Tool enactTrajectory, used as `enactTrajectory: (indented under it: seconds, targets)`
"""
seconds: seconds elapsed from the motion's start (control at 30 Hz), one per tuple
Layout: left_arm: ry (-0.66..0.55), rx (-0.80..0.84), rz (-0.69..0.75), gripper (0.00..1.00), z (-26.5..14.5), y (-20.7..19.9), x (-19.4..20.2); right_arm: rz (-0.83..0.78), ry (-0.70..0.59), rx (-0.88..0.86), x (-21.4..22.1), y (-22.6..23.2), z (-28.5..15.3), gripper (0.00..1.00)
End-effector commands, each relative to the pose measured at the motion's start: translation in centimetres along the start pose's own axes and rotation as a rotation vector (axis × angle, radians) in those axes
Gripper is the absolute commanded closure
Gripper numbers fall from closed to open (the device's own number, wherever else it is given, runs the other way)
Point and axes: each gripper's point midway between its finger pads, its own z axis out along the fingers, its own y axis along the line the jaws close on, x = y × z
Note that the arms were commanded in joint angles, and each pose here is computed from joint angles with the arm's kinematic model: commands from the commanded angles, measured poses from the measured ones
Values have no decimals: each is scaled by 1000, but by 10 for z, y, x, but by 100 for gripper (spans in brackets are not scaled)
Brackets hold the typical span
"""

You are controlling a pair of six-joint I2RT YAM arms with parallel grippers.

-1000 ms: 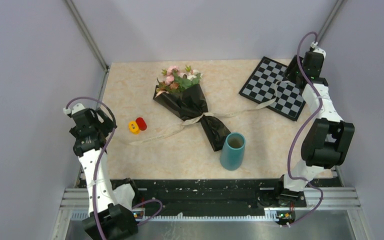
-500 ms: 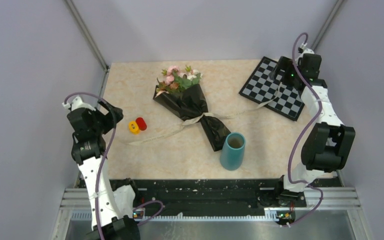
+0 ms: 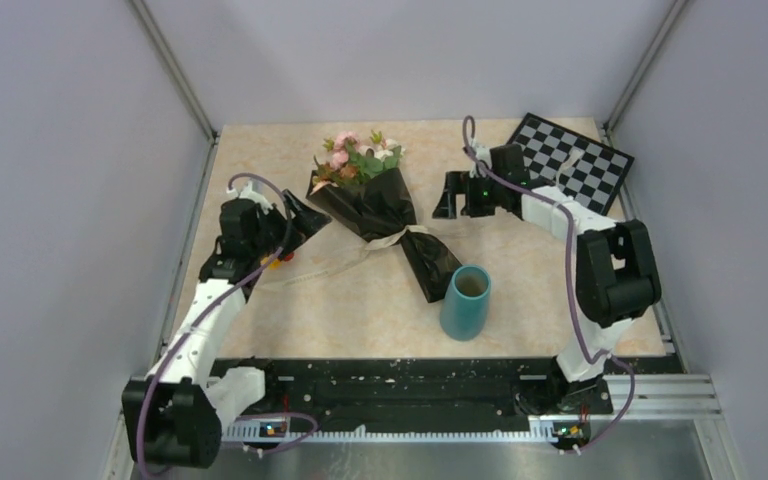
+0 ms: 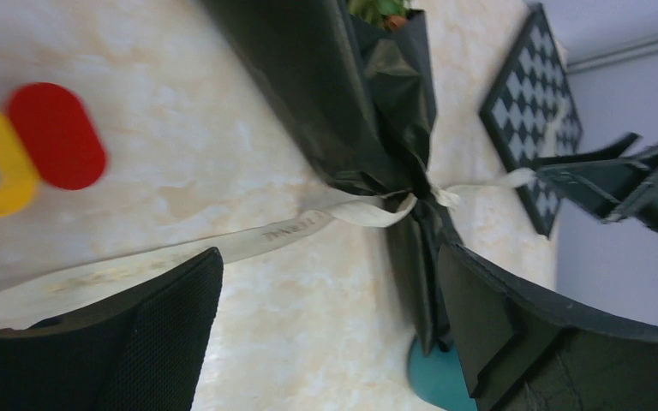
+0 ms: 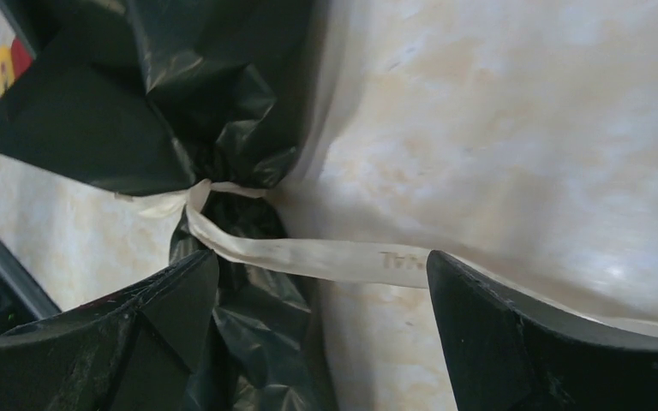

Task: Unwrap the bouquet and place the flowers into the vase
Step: Untie the ribbon from the wrapping paper.

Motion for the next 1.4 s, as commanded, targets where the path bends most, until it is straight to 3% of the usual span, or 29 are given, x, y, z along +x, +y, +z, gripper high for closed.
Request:
enactTrajectory:
  seconds: [0.0,0.43,0.73,0.87,1.17,1.37]
  targets:
    - [6,176,-54,1,27,-37,0,-52,46,-145,22,39,21,8]
    - [164,179,-75,1,98,-29,34,-63,192,-239,71,58,54,30]
    - [154,133,-16,1,133,-19,18,-90,243,-324,95,94,60,39]
    - [113,89,37,1,130,-18,2,-106,221,-294,90,96,56,38]
    - [66,-53,180,1,84,-3,-10,-165,118,-192,64,90,40,19]
    - [47,-92,215,1,49,-2,-16,-157,102,-242,58,97,50,20]
